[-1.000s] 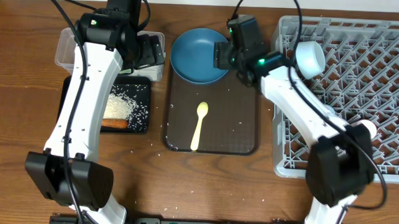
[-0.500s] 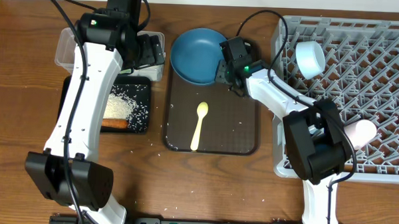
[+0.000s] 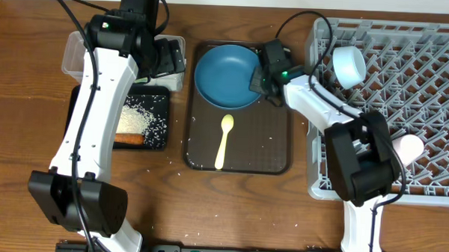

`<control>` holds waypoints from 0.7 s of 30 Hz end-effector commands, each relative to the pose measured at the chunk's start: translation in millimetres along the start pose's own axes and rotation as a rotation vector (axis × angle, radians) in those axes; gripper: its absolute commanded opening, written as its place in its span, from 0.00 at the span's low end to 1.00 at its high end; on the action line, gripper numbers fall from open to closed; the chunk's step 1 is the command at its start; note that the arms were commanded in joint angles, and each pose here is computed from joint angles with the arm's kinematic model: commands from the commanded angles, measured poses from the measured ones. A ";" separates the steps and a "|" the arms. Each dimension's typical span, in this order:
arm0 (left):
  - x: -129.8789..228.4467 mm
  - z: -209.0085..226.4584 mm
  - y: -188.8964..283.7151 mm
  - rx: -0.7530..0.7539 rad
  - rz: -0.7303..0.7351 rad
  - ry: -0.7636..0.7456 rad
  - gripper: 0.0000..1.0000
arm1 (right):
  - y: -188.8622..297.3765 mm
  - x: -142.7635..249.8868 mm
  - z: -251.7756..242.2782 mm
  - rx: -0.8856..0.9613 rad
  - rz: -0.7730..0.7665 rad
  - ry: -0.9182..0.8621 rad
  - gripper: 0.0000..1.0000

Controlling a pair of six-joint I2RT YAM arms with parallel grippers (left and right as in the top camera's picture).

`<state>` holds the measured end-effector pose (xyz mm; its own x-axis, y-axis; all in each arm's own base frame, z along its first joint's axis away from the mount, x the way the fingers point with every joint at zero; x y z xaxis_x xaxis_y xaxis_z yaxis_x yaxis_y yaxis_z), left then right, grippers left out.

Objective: Sort waste into correct bins and load items into the dishwasher rack
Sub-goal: 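Reach the right gripper to the large teal bowl and grasp its rim, then lift the teal bowl with the right gripper and stand it in the rack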

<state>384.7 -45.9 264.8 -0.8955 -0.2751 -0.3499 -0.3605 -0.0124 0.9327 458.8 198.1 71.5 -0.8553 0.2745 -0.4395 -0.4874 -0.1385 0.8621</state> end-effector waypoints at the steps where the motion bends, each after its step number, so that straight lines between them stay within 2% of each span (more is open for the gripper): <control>1: 0.2 2.5 -2.0 -0.016 0.003 0.003 0.96 | 36.2 -35.5 -6.4 -0.018 -0.098 0.058 0.01; 7: 0.2 2.5 -2.0 -0.016 0.003 0.003 0.96 | 115.3 -83.1 -11.6 -0.042 -0.288 0.160 0.01; 11: 0.1 2.5 -2.0 -0.015 0.003 0.003 0.96 | 186.5 -110.5 -26.5 0.040 -0.469 0.191 0.01; 13: 0.2 2.5 -2.0 -0.016 0.003 0.003 0.96 | 221.3 -120.3 -42.0 0.144 -0.563 0.177 0.01; 17: 0.2 2.5 -2.0 -0.016 0.003 0.003 0.96 | 284.6 -132.2 -87.1 0.468 -0.741 0.085 0.01; 21: 0.2 2.5 -2.0 -0.016 0.003 0.003 0.96 | 324.6 -134.9 -129.5 0.845 -0.823 0.021 0.01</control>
<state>384.7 -45.9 264.8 -0.8955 -0.2751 -0.3499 -0.3605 -0.0124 0.9327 413.5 41.1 360.1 -0.3460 0.0766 -0.9351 -0.8338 0.4319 0.3439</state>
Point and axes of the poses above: each gripper's point midway between its finger pads, its own y axis back along the fingers, its own z axis along the line the jaws close on, x = y × z, the point moved 5 cm from there along y, back along the fingers
